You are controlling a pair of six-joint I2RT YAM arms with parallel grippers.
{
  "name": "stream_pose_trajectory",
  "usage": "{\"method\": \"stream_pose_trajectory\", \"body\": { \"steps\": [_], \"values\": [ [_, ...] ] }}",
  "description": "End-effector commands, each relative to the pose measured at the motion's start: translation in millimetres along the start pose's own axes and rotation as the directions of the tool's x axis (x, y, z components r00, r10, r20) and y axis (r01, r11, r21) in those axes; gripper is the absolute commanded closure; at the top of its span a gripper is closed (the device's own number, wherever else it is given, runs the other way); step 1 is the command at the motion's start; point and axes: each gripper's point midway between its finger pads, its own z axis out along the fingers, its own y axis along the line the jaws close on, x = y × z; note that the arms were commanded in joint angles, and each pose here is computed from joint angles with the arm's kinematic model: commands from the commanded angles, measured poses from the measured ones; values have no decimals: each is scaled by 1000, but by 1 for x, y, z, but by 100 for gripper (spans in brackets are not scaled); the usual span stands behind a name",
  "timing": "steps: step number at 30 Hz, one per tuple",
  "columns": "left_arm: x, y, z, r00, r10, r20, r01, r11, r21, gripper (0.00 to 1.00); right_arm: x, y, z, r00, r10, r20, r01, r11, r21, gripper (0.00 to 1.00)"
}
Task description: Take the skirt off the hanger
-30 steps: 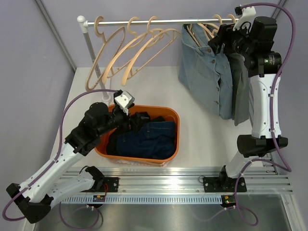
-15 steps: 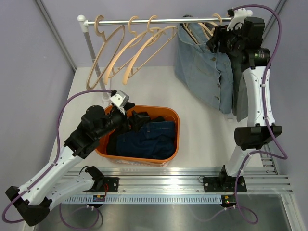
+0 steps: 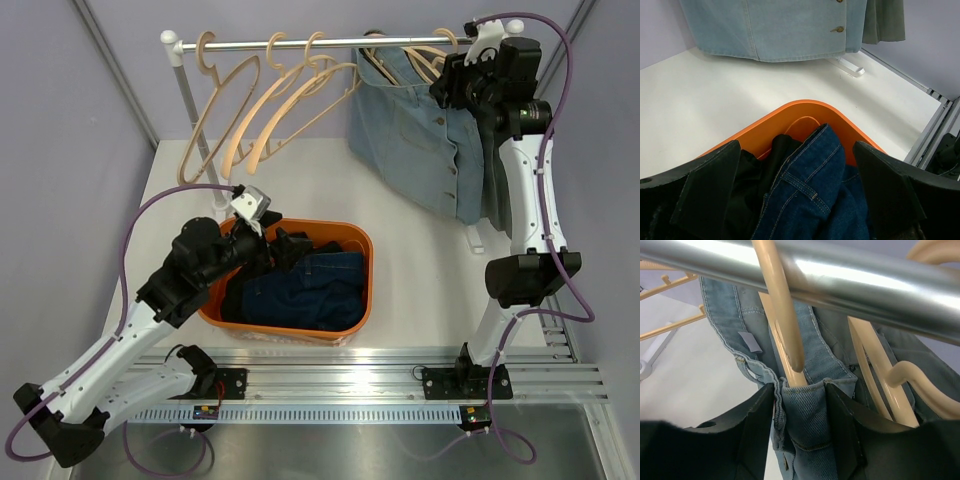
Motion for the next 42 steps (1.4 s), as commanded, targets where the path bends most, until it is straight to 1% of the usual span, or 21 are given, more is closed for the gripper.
{"method": "stream_pose_trajectory", "body": {
  "steps": [1,5,7,8,11,12,13,14,15,19,21,24,28,31,32,35,36,38,39,41,42],
  "values": [
    [-24,-5,3,997,7,76,-9,1000,20,1,-4,14,4,999,-34,35,37,997,-74,48],
    [-26,-6,3,997,8,80,-10,1000,27,1,1,15,8,999,-32,23,34,995,-96,50],
    [-26,-6,2,997,8,78,-10,1000,28,1,-4,22,4,998,-39,39,44,991,-123,48],
    [-26,-5,2,997,6,79,-8,1000,24,1,-4,23,3,998,-42,44,47,990,-131,41],
    [-25,-5,1,997,2,82,-4,1000,23,1,-11,30,-4,995,-73,71,84,983,-165,32],
    [-25,-5,1,996,1,85,-3,1000,23,1,-13,38,-9,992,-94,84,109,973,-203,29],
    [-24,-5,1,997,-1,83,-1,1000,23,1,-13,40,-12,983,-153,97,171,960,-220,26],
    [-24,-6,1,997,-2,83,0,1000,25,1,-6,43,-11,980,-175,93,193,952,-238,21],
    [-24,-6,1,996,-4,85,2,1000,24,1,-10,44,-16,972,-206,116,228,945,-234,15],
    [-25,-6,1,996,0,86,-2,1000,24,1,0,36,-10,969,-229,96,245,947,-207,13],
    [-25,-7,1,996,0,87,-2,1000,28,1,8,31,-6,973,-222,61,230,953,-199,14],
    [-26,-8,1,996,-2,86,-1,999,33,1,15,29,-2,976,-212,44,217,955,-201,15],
    [-26,-7,0,996,-6,86,3,999,33,1,22,32,2,980,-197,29,199,953,-230,21],
    [-27,-8,0,996,-9,89,6,999,33,1,24,33,4,981,-191,21,190,951,-243,30],
    [-27,-8,-1,996,-9,91,6,999,33,1,25,33,5,982,-190,18,188,951,-244,36],
    [-29,-9,-1,995,-12,96,9,999,38,1,23,34,3,983,-185,20,184,951,-250,48],
    [-31,-9,-3,995,-11,104,7,999,38,1,22,34,2,983,-183,24,183,950,-251,56],
    [-32,-9,-3,994,-12,107,8,999,39,1,20,33,0,983,-182,28,183,951,-250,62],
    [-31,-9,-2,994,-13,105,9,999,38,1,20,33,-1,983,-179,30,181,950,-253,70],
    [-32,-10,-2,994,-14,108,9,999,40,1,16,32,-4,984,-176,38,180,951,-251,75],
    [-32,-11,-2,994,-15,109,10,999,44,1,15,31,-6,985,-169,41,174,952,-253,80]
  ]
}}
